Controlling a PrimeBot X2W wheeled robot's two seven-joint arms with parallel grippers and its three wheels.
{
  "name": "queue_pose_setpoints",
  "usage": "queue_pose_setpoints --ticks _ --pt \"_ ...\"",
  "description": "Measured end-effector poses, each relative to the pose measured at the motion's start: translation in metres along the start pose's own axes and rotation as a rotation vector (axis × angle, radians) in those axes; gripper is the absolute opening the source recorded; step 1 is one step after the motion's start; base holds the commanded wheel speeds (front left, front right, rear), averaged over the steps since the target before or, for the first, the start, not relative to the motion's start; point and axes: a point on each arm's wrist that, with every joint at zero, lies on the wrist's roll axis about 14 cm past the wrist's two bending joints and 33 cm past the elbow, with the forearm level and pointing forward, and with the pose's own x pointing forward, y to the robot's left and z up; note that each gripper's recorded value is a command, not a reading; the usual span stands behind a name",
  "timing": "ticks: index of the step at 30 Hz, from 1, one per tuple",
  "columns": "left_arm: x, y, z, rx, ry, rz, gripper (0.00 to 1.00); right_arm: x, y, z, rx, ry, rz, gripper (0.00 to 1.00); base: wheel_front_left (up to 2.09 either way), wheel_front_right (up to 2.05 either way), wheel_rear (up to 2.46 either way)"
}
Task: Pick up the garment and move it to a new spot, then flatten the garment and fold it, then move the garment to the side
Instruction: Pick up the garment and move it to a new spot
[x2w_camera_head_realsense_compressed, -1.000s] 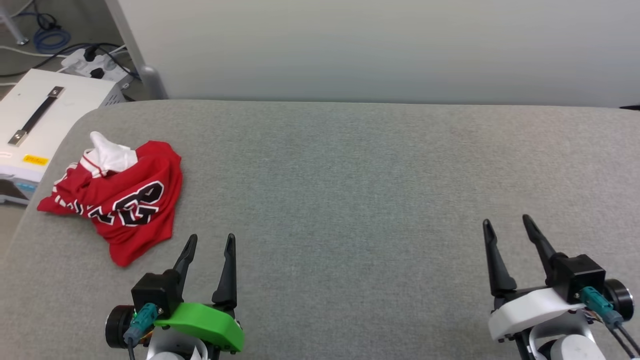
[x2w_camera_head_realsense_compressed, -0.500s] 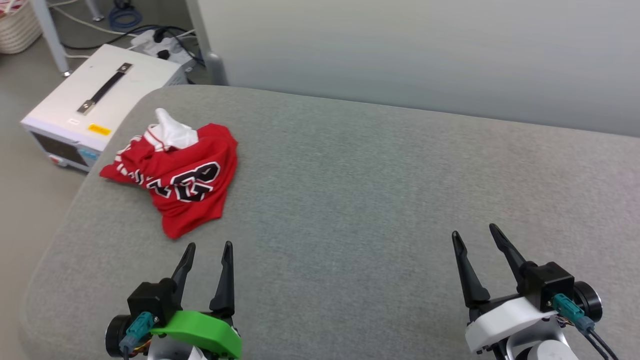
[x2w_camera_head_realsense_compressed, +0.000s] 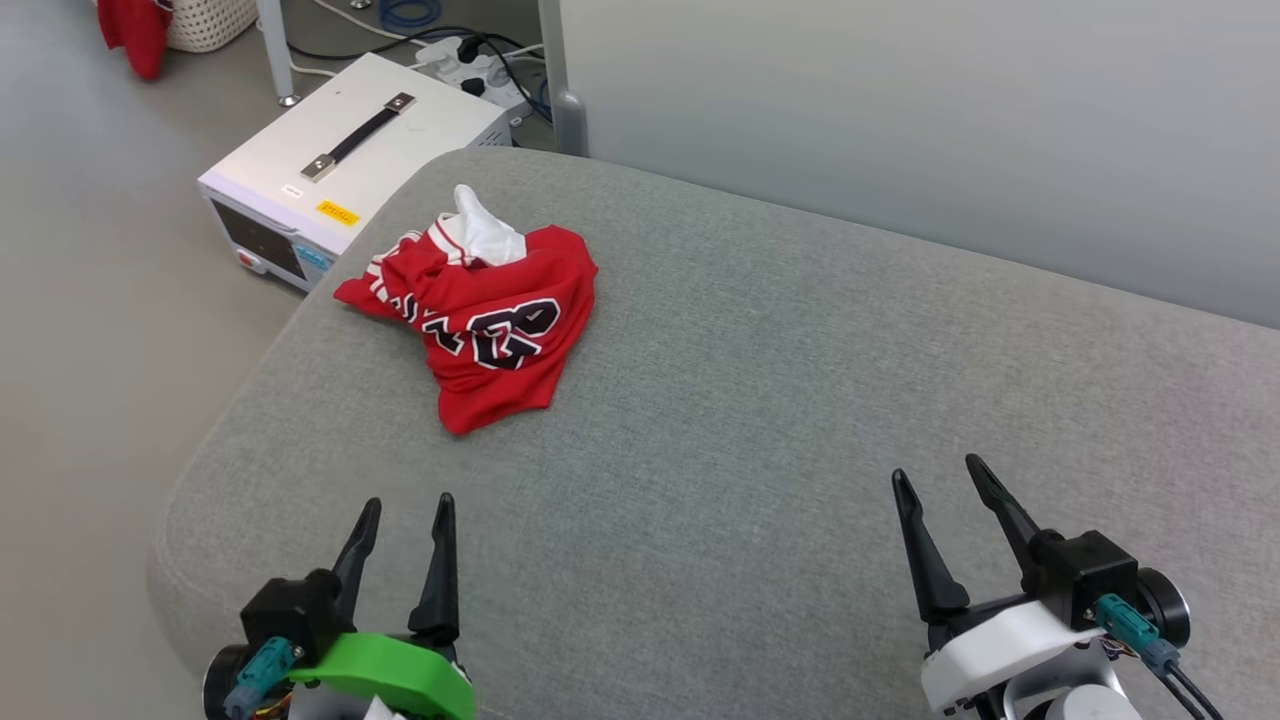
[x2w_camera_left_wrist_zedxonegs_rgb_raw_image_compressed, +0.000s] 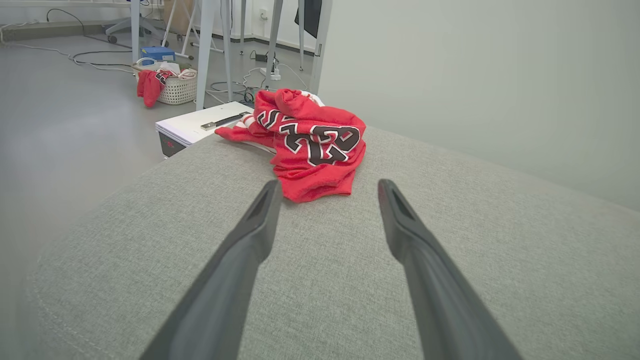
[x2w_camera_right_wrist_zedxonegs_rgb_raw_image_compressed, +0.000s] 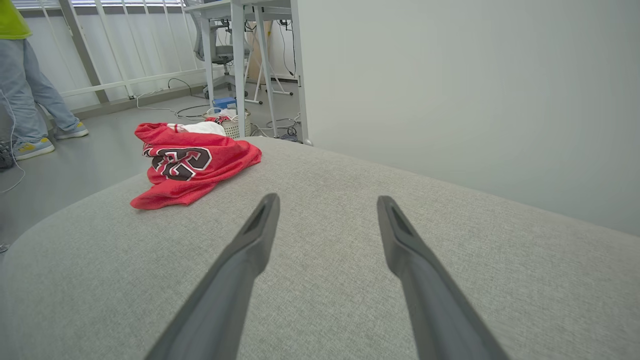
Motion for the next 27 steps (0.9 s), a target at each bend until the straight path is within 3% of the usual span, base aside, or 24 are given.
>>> queue_pose_setpoints --ticks 19,27 --pt "0.013 0.007 -0.014 -0.035 0.047 0.033 1.0 0.01 -0.015 0.004 -0.001 -0.031 -0.029 1.0 0.0 0.0 0.0" --pt "0.101 0.003 -0.008 0.062 0.112 -0.061 1.0 0.032 -0.033 -0.001 -0.04 -0.047 -0.039 1.0 0.0 0.0 0.0"
